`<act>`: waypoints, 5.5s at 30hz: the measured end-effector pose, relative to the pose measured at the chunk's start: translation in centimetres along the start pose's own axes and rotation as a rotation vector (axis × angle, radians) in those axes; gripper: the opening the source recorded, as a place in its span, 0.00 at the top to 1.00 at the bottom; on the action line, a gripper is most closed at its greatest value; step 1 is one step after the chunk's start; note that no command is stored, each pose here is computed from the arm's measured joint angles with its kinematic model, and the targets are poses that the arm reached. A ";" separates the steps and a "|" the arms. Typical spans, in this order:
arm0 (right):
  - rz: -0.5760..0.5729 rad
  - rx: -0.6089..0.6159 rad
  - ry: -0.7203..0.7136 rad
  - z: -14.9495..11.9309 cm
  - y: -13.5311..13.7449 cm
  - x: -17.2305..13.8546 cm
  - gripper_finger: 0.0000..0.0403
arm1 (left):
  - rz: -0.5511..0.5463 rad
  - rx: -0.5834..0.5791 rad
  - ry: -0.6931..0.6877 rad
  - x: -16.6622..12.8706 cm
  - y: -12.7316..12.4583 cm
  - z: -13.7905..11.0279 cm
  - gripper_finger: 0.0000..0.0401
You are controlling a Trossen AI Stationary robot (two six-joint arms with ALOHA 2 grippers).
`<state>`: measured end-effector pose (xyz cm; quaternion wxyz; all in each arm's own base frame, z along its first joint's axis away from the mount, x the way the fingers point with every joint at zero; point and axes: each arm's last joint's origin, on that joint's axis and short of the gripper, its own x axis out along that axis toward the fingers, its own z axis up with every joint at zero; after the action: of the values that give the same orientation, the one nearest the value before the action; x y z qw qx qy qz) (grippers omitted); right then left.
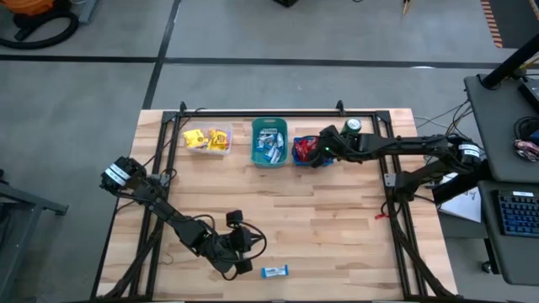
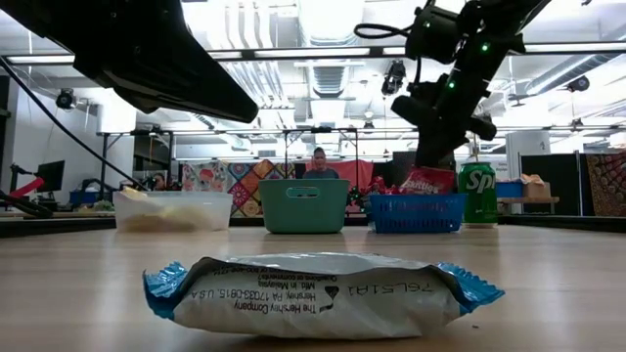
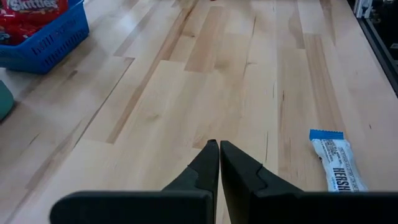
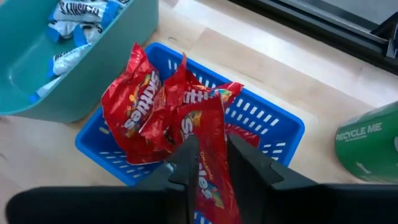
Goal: Sort candy
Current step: Put the red candy into the blue bin, then put the white chocolate into the green bin, then return to Home Position
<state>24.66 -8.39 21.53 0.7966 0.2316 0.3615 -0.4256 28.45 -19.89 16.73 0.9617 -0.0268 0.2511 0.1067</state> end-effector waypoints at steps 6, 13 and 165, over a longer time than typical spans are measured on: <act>0.001 -0.001 -0.001 0.0 0.0 0.0 0.77 | -0.002 -0.005 0.001 0.0 0.0 0.0 1.00; 0.027 -0.008 -0.041 0.6 -0.2 -1.3 0.77 | -0.072 -0.030 0.043 -0.1 -0.3 -0.2 1.00; 0.627 -0.673 -0.506 -14.7 11.8 -8.0 0.84 | -0.050 0.174 -0.083 -7.8 10.7 5.8 0.72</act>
<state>26.06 11.92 19.14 0.9785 -0.0498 0.1879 -0.0696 22.25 -10.32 25.58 0.9724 0.0551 0.2184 0.0614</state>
